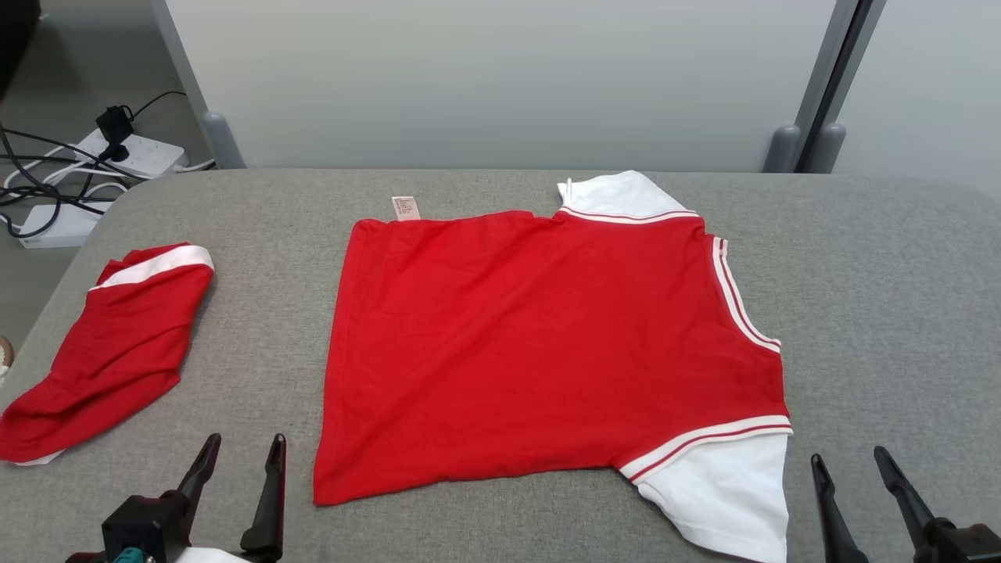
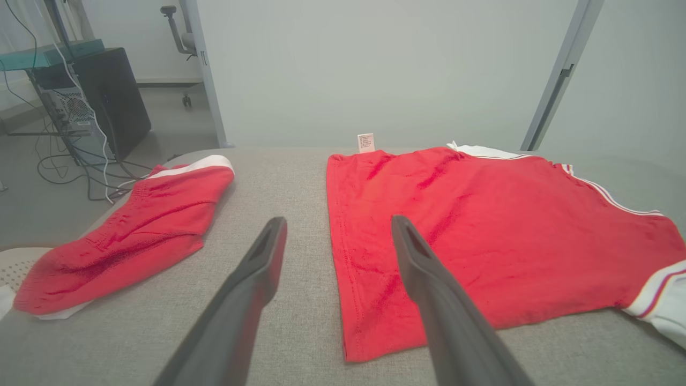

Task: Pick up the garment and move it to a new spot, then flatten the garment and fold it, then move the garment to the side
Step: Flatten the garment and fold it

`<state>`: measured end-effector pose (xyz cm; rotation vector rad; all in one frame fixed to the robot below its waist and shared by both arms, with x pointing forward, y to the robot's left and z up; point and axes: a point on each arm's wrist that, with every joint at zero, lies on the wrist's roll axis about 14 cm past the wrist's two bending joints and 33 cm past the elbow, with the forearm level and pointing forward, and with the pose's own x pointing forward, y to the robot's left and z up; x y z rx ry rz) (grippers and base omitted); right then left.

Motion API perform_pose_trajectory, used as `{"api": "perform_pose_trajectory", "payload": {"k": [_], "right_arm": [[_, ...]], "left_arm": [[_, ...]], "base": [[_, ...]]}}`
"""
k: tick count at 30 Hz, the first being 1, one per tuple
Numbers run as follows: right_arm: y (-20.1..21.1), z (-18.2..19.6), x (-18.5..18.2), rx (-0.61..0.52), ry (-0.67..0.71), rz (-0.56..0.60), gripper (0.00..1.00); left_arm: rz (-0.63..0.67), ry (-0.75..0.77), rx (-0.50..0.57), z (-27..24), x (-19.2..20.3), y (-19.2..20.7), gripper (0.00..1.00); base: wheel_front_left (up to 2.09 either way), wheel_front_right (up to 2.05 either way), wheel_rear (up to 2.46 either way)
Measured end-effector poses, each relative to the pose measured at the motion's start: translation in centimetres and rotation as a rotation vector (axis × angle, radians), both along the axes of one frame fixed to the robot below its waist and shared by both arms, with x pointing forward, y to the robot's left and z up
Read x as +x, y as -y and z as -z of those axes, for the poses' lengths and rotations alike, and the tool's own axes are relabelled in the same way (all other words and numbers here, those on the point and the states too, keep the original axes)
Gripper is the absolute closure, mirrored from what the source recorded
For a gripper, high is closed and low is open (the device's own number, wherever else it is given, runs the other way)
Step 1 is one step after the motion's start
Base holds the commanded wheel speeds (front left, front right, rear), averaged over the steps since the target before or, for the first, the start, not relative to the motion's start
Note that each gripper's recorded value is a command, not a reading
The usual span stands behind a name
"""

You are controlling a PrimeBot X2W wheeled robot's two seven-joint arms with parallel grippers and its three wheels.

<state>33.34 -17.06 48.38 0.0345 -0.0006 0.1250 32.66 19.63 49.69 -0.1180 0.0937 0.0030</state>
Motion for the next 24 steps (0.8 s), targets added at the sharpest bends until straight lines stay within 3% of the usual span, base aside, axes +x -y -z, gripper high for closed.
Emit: {"api": "perform_pose_trajectory", "payload": {"k": [20, 24], "right_arm": [[-1.1, 11.2, -3.5, 0.141, -0.408, 0.043, 0.00], [-1.5, 12.0, -3.3, 0.150, -0.437, 0.037, 0.00]], "left_arm": [[0.100, -0.371, -0.131, 10.4, 0.5, 3.6, 0.00], [0.119, -0.418, -0.131, 11.7, 0.9, 3.9, 0.00]], "base": [[0.00, 0.00, 0.00], [0.00, 0.00, 0.00]]}}
